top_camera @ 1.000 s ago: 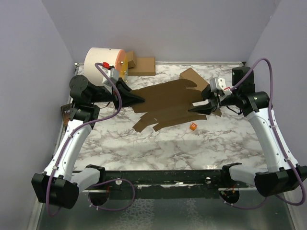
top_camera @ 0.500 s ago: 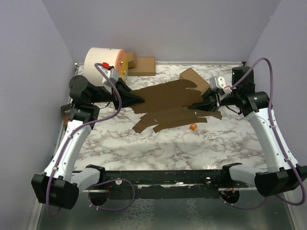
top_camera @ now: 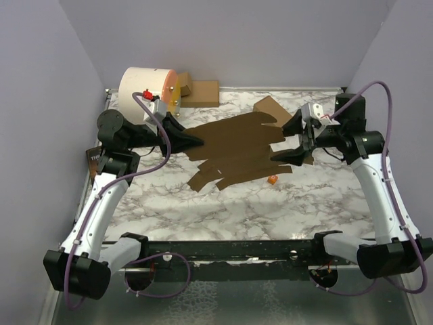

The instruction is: Fold the paper box

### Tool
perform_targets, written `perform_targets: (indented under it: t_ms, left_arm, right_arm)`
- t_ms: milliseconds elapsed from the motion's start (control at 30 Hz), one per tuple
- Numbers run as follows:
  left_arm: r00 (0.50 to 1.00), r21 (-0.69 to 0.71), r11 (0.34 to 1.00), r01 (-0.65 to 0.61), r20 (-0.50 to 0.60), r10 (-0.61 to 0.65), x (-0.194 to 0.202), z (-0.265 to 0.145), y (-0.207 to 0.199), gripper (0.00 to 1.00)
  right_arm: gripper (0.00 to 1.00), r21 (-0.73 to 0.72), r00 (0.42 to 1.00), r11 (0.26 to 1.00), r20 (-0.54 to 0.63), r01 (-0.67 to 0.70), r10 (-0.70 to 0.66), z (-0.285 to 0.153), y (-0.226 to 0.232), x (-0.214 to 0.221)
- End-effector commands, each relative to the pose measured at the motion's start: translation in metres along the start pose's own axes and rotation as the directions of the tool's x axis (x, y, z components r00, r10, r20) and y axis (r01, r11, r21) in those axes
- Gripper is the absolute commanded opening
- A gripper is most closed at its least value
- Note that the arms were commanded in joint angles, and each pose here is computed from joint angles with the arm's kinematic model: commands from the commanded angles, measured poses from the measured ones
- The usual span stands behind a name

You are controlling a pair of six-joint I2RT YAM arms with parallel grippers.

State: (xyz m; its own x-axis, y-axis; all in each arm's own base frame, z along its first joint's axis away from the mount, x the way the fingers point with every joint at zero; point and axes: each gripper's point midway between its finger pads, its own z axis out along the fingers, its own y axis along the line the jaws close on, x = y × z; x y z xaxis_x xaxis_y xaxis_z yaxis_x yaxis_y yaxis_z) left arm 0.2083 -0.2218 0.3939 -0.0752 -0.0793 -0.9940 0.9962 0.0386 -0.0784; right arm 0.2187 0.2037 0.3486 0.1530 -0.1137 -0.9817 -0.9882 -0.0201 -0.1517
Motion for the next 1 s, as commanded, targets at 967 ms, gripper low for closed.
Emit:
perform_targets:
  t_ms: [967]
  left_arm:
    - [0.992,-0.213,0.972,0.095,0.106,-0.074,-0.011,-0.011,0.009,0.0]
  right_arm:
    - [0.43,0.569,0.947,0.785,-0.031,-0.245,0.318,-0.135,-0.102,0.114]
